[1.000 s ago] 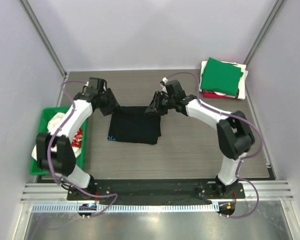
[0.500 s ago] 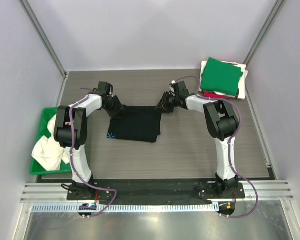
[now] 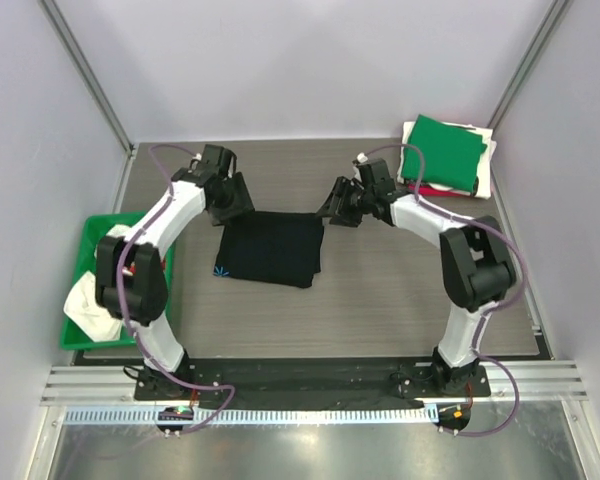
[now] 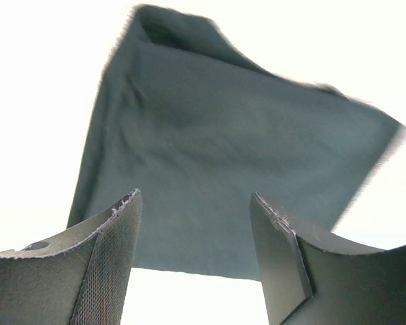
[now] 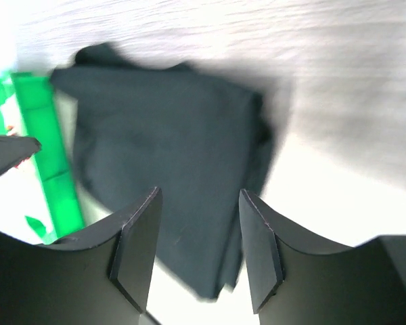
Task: Fold and stack the t-shirts
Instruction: Fold the tshirt
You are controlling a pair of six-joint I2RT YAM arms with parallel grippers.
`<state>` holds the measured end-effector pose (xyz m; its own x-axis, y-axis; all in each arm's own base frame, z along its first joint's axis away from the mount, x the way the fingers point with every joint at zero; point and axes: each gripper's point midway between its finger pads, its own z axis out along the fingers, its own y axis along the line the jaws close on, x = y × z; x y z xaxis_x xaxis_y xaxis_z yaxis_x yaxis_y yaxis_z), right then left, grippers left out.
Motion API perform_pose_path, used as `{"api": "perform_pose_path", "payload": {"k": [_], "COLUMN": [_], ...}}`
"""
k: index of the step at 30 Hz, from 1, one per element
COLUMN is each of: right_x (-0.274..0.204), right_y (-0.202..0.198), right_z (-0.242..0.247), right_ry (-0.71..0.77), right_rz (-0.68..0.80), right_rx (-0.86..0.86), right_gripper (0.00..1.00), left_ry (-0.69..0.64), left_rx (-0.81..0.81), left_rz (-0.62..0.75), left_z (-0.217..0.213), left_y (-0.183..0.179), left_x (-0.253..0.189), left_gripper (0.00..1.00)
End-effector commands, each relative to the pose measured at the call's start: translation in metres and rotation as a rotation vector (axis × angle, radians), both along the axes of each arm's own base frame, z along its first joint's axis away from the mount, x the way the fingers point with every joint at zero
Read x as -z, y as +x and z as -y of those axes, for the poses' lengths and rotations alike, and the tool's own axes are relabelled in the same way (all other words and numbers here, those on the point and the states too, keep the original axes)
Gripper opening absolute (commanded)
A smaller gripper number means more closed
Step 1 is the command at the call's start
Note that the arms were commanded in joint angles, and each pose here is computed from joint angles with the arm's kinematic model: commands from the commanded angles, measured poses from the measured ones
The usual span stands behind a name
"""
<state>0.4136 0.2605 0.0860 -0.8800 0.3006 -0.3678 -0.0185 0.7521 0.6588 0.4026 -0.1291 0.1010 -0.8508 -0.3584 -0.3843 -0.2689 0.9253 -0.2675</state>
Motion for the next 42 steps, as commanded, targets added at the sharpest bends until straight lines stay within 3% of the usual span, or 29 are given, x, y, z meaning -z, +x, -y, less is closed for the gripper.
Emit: {"api": "perform_pose_path", "payload": {"k": [1,3,7,11,13,15,22,29,33,34,38,40,42], "right_x": [-0.048,-0.054,-0.033,-0.006,0.012,0.046,0.105,0.090,0.060,0.047,0.000,-0.001,0.000], "right_y": [-0.031,-0.054,-0.095,-0.101,-0.096,-0.096,-0.145,-0.200,-0.211,-0.207,-0.189,-0.183,-0.165], "right_z": [-0.012,-0.038,-0.078,-0.092,-0.089,-0.071,-0.007,0.002,0.005,0.006,0.022,0.037,0.060], "right_ry": [0.039,0.085,0.152,0.223,0.189,0.062,-0.137,-0.147,-0.124,-0.104,-0.005,0.003,-0.015], "right_rz": [0.083,0.095,0.040,-0.029,-0.036,-0.072,-0.184,-0.171,-0.120,-0.087,0.020,0.030,0.054], "right_rx": [-0.041,-0.085,-0.145,-0.135,-0.114,-0.065,0.038,0.048,0.016,0.018,0.070,0.084,0.125], "right_gripper": [0.55,0.54,0.49,0.43,0.41,0.40,0.35,0.34,0.43,0.51,0.64,0.78,0.84], "left_ry": [0.036,-0.005,-0.122,-0.161,-0.126,-0.109,-0.056,-0.062,-0.057,-0.053,0.069,0.113,0.159], "left_rx": [0.017,0.009,0.000,0.007,-0.011,-0.019,-0.036,0.028,0.039,0.040,0.098,0.111,0.147], "left_rz": [0.063,0.110,0.097,0.049,0.026,-0.023,-0.127,-0.090,-0.054,0.000,0.052,0.107,0.123], "left_z": [-0.009,-0.006,0.007,0.014,0.006,0.004,-0.008,0.004,0.001,-0.001,-0.022,-0.029,-0.037], "left_y": [-0.032,-0.038,-0.057,-0.068,-0.070,-0.073,-0.101,-0.138,-0.154,-0.149,-0.150,-0.141,-0.145], "left_x": [-0.042,-0.049,-0.022,0.012,0.034,0.058,0.100,0.088,0.054,0.033,-0.022,-0.050,-0.061], "left_gripper": [0.66,0.66,0.66,0.65,0.64,0.64,0.61,0.60,0.62,0.63,0.71,0.74,0.75]}}
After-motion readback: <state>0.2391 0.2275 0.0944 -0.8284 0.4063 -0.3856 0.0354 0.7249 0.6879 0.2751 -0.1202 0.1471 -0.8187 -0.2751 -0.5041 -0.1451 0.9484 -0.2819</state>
